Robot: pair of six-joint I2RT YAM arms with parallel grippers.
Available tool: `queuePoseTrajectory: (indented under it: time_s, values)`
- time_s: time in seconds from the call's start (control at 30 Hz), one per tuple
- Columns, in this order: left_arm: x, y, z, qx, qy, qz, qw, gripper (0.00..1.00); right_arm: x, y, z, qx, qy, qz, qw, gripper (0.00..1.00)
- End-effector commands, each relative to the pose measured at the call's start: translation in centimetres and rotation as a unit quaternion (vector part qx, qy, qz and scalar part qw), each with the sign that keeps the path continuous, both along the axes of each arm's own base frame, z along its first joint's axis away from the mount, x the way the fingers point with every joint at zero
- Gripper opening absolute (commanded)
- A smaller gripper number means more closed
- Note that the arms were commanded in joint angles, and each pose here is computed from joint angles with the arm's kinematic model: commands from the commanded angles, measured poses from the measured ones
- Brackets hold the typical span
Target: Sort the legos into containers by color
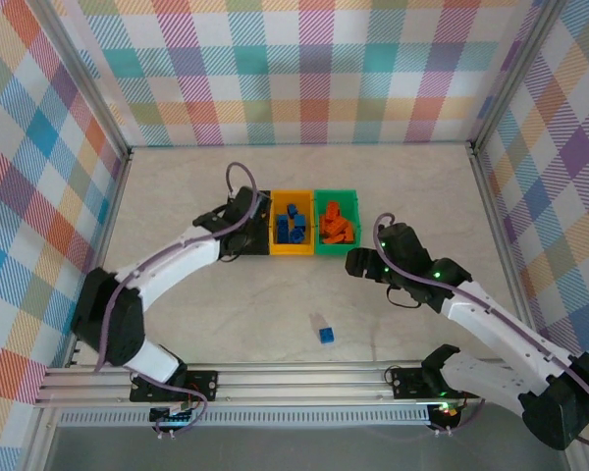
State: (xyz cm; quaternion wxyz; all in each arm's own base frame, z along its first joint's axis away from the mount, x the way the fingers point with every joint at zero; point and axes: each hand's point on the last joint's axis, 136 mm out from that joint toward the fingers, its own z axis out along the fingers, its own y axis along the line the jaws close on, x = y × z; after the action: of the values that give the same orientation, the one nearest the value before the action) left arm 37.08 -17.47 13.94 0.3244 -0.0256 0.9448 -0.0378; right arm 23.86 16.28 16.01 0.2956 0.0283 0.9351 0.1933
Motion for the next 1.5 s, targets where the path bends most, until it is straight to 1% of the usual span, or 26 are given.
queuePoseTrajectory:
  time_s: [0.0, 0.07, 0.1, 0.13, 0.17, 0.2, 0.27, 0.37, 0.4, 0.5, 0.57, 0.63, 0.77, 0.83, 0.9, 1.03, 1.13, 1.2, 1.23, 1.33, 1.43, 1.47]
  values:
    - [2.8, 1.1, -1.4, 0.006, 0.013, 0.039, 0.999, 0.25, -0.5, 0.7, -0.3, 0.013, 0.007, 0.02, 1.0, 0.84]
    - [3.8, 1.0, -2.4, 0.007, 0.026, 0.046, 0.999, 0.26, -0.9, 0.8, -0.6, 0.013, 0.013, 0.027, 0.999, 0.84]
    - [4.1, 1.0, -2.8, 0.01, 0.031, 0.048, 0.998, 0.32, -1.0, 1.0, -0.7, 0.017, 0.016, 0.034, 0.999, 0.84]
    - [4.3, 0.8, -3.0, 0.01, 0.034, 0.047, 0.998, 0.43, -1.3, 1.3, -0.9, 0.02, 0.022, 0.043, 0.999, 0.84]
    - [4.4, 0.7, -3.0, 0.008, 0.033, 0.047, 0.998, 0.52, -1.5, 1.5, -1.2, 0.018, 0.027, 0.048, 0.998, 0.84]
    - [4.6, 0.4, -2.6, -0.001, 0.028, 0.045, 0.999, 0.65, -1.7, 1.9, -1.7, 0.018, 0.034, 0.055, 0.998, 0.85]
    - [4.5, -0.3, -1.1, -0.026, 0.015, 0.036, 0.999, 0.78, -2.3, 2.7, -2.9, 0.013, 0.054, 0.07, 0.996, 0.85]
    - [3.8, -0.9, 3.0, -0.065, -0.024, 0.026, 0.997, 0.92, -3.4, 4.5, -4.8, -0.005, 0.079, 0.098, 0.992, 0.84]
    - [3.3, -1.1, 4.5, -0.079, -0.038, 0.021, 0.996, 1.0, -4.0, 5.4, -5.4, -0.011, 0.087, 0.113, 0.99, 0.85]
    - [0.9, -1.6, 8.0, -0.114, -0.065, 0.002, 0.991, 1.0, -5.8, 7.4, -7.6, -0.041, 0.119, 0.146, 0.981, 0.84]
    - [-1.0, -1.5, 9.1, -0.125, -0.071, -0.008, 0.99, 1.0, -7.0, 8.3, -9.0, -0.062, 0.137, 0.162, 0.975, 0.83]
    - [-3.0, -0.7, 9.3, -0.125, -0.071, -0.005, 0.99, 1.0, -8.1, 9.1, -10.2, -0.079, 0.152, 0.178, 0.969, 0.82]
    - [-7.0, 2.2, 7.7, -0.118, -0.063, 0.02, 0.991, 1.0, -9.8, 9.7, -12.2, -0.124, 0.177, 0.194, 0.957, 0.76]
    - [-8.6, 3.7, 6.9, -0.116, -0.063, 0.036, 0.991, 1.0, -10.4, 9.7, -12.8, -0.143, 0.185, 0.197, 0.952, 0.72]
    - [-10.0, 5.2, 6.2, -0.112, -0.064, 0.052, 0.99, 1.0, -11.1, 9.6, -13.3, -0.156, 0.196, 0.198, 0.948, 0.65]
    - [-11.8, 6.9, 4.6, -0.105, -0.059, 0.071, 0.99, 1.0, -12.6, 9.8, -14.4, -0.176, 0.216, 0.212, 0.937, 0.54]
    - [-12.6, 7.9, 3.5, -0.089, -0.049, 0.083, 0.991, 1.0, -13.0, 9.8, -14.7, -0.186, 0.221, 0.213, 0.933, 0.44]
    - [-12.9, 8.3, 2.9, -0.078, -0.043, 0.087, 0.992, 1.0, -12.4, 10.1, -14.2, -0.183, 0.204, 0.209, 0.939, 0.37]
    - [-13.0, 8.5, 2.7, -0.075, -0.042, 0.089, 0.992, 1.0, -11.9, 10.4, -13.5, -0.179, 0.19, 0.209, 0.943, 0.35]
    - [-13.4, 8.5, 2.3, -0.075, -0.038, 0.086, 0.993, 1.0, -9.4, 12.1, -10.4, -0.165, 0.126, 0.216, 0.954, 0.3]
    - [-13.6, 8.6, 2.2, -0.079, -0.041, 0.082, 0.993, 1.0, -5.2, 14.1, -6.5, -0.131, 0.069, 0.214, 0.966, 0.28]
    - [-13.6, 8.5, 2.2, -0.082, -0.044, 0.08, 0.992, 1.0, -3.2, 14.6, -5.2, -0.121, 0.047, 0.208, 0.97, 0.28]
